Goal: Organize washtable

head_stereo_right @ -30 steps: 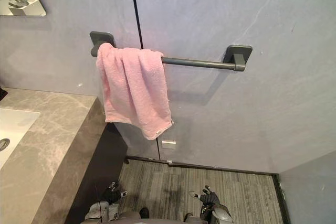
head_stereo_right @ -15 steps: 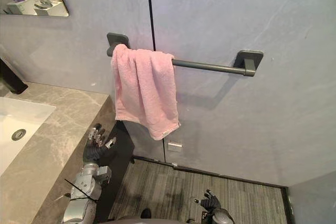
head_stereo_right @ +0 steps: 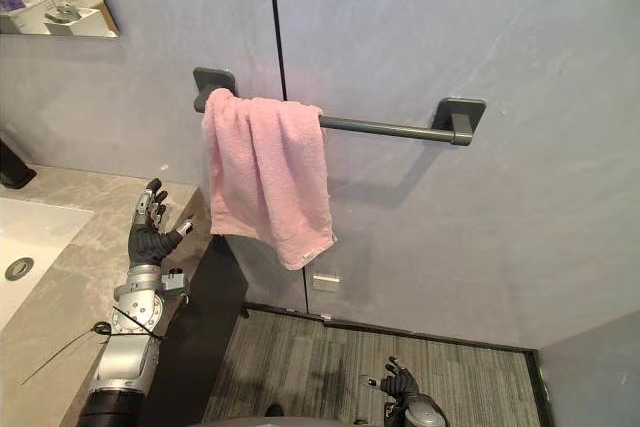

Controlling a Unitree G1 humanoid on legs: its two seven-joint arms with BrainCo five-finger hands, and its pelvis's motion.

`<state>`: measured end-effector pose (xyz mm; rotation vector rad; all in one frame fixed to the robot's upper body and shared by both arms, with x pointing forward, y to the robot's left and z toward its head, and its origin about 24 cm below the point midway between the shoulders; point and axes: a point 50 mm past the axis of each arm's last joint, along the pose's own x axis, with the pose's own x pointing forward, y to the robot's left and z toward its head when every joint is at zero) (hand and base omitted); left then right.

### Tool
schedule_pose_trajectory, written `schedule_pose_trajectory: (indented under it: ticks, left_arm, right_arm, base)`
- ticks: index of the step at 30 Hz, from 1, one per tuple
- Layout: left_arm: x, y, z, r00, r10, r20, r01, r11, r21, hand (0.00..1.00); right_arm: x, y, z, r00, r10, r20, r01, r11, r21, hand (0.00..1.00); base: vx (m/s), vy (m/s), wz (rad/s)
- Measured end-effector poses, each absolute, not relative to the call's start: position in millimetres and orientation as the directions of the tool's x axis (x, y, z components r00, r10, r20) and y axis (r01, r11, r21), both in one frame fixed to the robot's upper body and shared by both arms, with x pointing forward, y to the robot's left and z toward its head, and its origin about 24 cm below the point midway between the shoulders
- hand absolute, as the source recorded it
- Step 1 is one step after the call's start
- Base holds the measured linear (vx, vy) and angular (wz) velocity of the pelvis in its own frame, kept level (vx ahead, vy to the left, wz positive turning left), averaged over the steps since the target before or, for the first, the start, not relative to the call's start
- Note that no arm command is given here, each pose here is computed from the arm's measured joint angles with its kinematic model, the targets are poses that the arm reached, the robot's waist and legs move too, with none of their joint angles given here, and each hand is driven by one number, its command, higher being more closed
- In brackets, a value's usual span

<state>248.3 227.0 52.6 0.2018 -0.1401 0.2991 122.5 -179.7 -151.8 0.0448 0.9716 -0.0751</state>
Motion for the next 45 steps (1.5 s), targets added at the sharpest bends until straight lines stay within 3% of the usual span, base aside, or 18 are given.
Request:
schedule_pose_trajectory:
  ticks: [21, 22, 32, 38, 45]
  left_arm:
    - [273.3, 217.6, 27.9, 0.985, 0.171, 0.016, -0.17, 0.958, 0.231, 0.0]
    - [273.5, 215.4, 26.2, 0.987, 0.162, 0.008, -0.159, 0.959, 0.234, 1.0]
    - [274.0, 208.7, 18.6, 0.99, 0.141, -0.025, -0.131, 0.963, 0.234, 1.0]
    - [274.0, 208.7, 19.3, 0.99, 0.142, -0.022, -0.133, 0.964, 0.231, 1.0]
    - [273.8, 205.1, 27.2, 0.991, 0.133, 0.017, -0.134, 0.97, 0.205, 1.0]
  right_arm:
    - [132.7, -177.4, -143.4, 0.618, -0.004, -0.786, 0.027, 1.0, 0.015, 0.0]
    - [132.9, -177.4, -143.1, 0.62, -0.005, -0.785, 0.027, 1.0, 0.015, 0.0]
    - [162.6, -173.1, -119.3, 0.743, 0.011, -0.669, 0.018, 0.999, 0.036, 0.0]
    - [193.1, -167.8, -83.4, 0.872, 0.032, -0.489, -0.009, 0.999, 0.049, 0.0]
    - [221.3, -149.7, -41.3, 0.953, 0.116, -0.279, -0.103, 0.993, 0.061, 0.0]
  base:
    - [-0.02, -0.006, -0.1]
    - [-0.04, -0.001, -0.21]
    - [-0.01, -0.006, -0.11]
    - [-0.04, -0.012, -0.02]
    - [-0.06, -0.014, -0.01]
